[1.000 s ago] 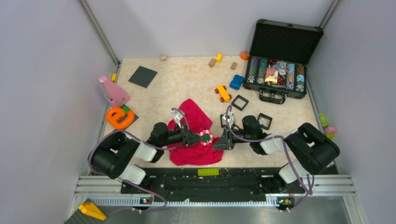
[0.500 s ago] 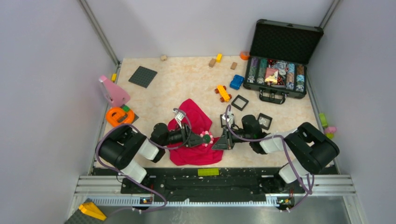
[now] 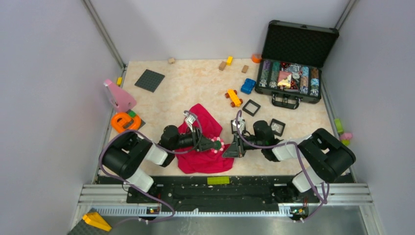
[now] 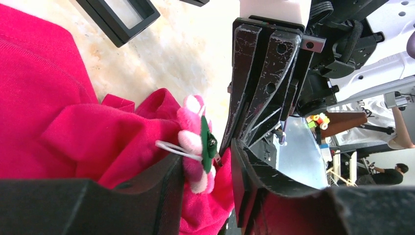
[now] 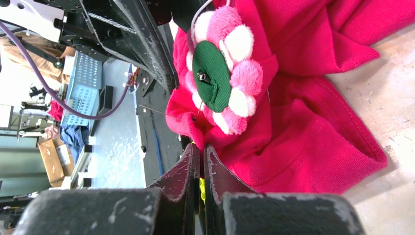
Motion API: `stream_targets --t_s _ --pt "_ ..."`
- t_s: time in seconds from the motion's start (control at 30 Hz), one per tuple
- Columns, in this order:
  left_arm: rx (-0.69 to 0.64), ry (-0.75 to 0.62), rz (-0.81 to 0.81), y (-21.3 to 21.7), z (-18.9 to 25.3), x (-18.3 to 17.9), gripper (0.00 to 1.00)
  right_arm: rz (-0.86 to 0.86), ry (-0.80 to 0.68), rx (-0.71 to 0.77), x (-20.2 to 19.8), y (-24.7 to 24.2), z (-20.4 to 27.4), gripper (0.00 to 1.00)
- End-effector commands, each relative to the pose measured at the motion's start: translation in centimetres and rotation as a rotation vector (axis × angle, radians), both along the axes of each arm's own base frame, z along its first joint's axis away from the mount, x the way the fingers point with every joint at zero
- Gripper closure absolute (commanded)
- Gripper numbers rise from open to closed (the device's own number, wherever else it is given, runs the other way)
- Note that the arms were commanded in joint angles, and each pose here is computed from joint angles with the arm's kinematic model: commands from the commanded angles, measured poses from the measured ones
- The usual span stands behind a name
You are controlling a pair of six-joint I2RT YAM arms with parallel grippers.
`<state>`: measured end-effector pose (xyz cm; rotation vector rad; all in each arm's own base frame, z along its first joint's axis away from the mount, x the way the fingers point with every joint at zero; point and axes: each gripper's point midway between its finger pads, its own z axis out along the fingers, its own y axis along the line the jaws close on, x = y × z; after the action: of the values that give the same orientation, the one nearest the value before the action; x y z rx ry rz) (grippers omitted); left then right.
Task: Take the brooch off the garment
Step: Remove the brooch from the clothes.
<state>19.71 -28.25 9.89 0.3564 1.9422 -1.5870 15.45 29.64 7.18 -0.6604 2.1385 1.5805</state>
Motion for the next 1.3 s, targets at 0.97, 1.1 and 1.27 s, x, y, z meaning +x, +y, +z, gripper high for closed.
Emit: stream_targets --t_s 0.97,1.1,1.27 --pt "0.119 -0.101 -0.020 -2.6 -0.8 0.6 0.95 0.045 -0.073 0.046 0.1 0.8 1.8 1.00" --pt "0.097 -0.120 -0.011 -2.5 -0.1 0.6 1.00 0.037 -0.071 0.041 0.2 0.8 1.8 1.00" --pt "0.074 -0.170 0.037 -1.8 1.0 0.7 1.00 0.016 -0.058 0.064 0.4 1.0 2.3 1.00"
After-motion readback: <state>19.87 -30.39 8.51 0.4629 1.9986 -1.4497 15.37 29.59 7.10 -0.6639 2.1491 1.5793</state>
